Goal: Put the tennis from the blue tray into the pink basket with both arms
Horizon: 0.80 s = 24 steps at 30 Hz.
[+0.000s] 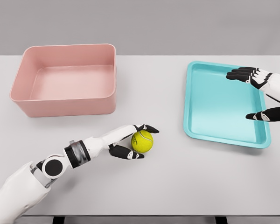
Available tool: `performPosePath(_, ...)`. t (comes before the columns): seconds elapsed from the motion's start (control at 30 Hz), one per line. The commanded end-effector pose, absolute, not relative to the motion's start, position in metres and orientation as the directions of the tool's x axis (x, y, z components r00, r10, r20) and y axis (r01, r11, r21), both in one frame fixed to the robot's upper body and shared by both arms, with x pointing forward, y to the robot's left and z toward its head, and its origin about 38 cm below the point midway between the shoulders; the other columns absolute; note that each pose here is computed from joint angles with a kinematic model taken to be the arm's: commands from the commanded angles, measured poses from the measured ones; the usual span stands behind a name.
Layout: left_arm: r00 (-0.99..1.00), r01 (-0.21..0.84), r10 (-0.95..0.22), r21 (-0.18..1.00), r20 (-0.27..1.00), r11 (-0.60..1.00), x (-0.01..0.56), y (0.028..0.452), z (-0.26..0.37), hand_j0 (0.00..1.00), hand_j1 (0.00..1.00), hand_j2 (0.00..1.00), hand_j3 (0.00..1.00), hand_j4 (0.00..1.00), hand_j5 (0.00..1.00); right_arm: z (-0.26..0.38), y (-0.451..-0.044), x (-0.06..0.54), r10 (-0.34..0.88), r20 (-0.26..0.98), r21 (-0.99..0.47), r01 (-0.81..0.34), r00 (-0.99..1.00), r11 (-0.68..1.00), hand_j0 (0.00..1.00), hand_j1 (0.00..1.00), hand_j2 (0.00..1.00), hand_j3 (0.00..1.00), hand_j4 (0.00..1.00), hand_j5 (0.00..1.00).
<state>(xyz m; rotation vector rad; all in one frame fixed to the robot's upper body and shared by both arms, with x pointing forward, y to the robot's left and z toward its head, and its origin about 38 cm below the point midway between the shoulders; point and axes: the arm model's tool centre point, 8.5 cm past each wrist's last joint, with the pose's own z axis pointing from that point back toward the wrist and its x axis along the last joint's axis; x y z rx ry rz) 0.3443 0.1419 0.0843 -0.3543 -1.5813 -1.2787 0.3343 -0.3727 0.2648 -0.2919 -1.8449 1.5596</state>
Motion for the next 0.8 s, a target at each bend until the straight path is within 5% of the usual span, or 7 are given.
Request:
performPosePath(0.0, -0.429, 0.740, -0.349, 0.545, 0.834, 0.393, 0.344, 0.142, 0.085, 0.71, 0.71, 0.71, 0.71, 0.71, 0.71, 0.266, -0.373, 0.334, 0.575, 0.363, -0.931, -0.258, -0.733, 0.258, 1.00, 1.00, 1.00, 1.00, 1.00, 1.00)
performPosePath(0.1, -0.427, 0.741, -0.349, 0.544, 0.834, 0.393, 0.344, 0.142, 0.084, 0.60, 0.60, 0.60, 0.60, 0.60, 0.60, 0.266, -0.373, 0.334, 0.575, 0.363, -0.931, -0.258, -0.733, 0.258, 1.00, 1.00, 1.00, 1.00, 1.00, 1.00)
performPosePath(0.3, -0.423, 0.743, -0.351, 0.541, 0.836, 0.394, 0.343, 0.143, 0.083, 0.53, 0.53, 0.53, 0.53, 0.53, 0.53, 0.266, -0.373, 0.334, 0.575, 0.363, -0.931, -0.257, -0.733, 0.260, 1.00, 1.00, 1.00, 1.00, 1.00, 1.00)
performPosePath(0.77, -0.489, 0.723, -0.289, 0.567, 0.823, 0.395, 0.339, 0.135, 0.115, 0.51, 0.51, 0.51, 0.51, 0.51, 0.51, 0.268, -0.374, 0.334, 0.574, 0.363, -0.931, -0.258, -0.734, 0.259, 1.00, 1.00, 1.00, 1.00, 1.00, 1.00)
